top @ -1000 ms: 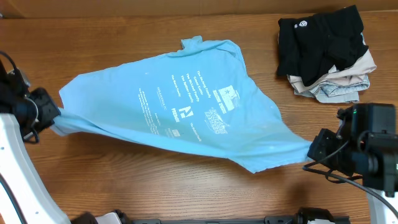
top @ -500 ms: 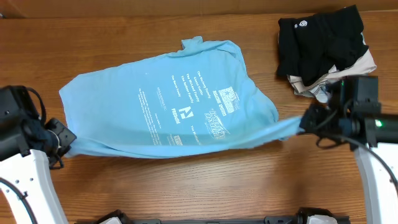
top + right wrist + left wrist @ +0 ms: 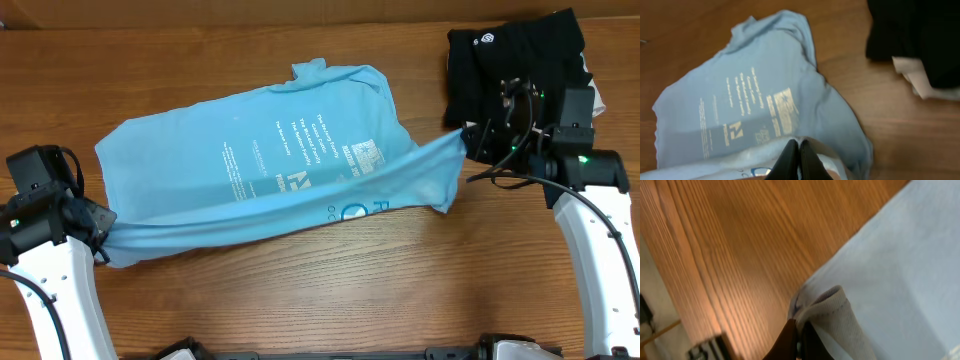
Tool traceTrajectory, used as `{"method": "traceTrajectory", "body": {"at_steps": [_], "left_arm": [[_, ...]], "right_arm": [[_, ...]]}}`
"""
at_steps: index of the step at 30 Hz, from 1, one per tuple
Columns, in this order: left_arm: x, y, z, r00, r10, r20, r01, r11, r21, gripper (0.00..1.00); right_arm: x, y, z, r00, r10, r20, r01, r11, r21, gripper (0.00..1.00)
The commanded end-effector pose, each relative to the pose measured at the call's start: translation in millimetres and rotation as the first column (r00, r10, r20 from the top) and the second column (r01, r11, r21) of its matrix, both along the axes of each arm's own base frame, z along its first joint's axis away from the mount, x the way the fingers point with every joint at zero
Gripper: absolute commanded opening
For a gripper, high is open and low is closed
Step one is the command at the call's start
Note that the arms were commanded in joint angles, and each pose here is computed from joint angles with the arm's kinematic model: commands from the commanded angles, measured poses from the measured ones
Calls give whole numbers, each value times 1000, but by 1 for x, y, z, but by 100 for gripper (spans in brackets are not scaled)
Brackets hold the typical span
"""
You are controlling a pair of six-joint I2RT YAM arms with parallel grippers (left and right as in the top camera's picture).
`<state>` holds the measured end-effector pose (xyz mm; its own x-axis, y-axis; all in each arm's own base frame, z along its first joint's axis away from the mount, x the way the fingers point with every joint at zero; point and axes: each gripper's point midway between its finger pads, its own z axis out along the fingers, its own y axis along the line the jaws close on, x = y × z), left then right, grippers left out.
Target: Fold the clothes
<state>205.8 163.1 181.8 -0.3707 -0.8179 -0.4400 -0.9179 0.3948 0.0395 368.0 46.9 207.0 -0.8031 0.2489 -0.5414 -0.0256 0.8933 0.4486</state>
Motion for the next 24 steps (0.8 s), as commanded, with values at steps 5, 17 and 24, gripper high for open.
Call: {"method": "traceTrajectory", "body": {"at_steps": [5, 17, 24], "left_arm": [[-5, 17, -12, 997, 80, -19, -78, 994, 75, 4], [28, 37, -71, 992, 106, -69, -101, 992, 70, 4], [45, 46, -109, 988, 103, -116, -98, 994, 51, 4]], "right_arm": [[30, 41, -7, 986, 141, 88, -140, 990, -22, 4], [66, 59, -60, 985, 165, 58, -161, 985, -64, 4], [74, 58, -81, 984, 172, 35, -168, 982, -87, 4]]}}
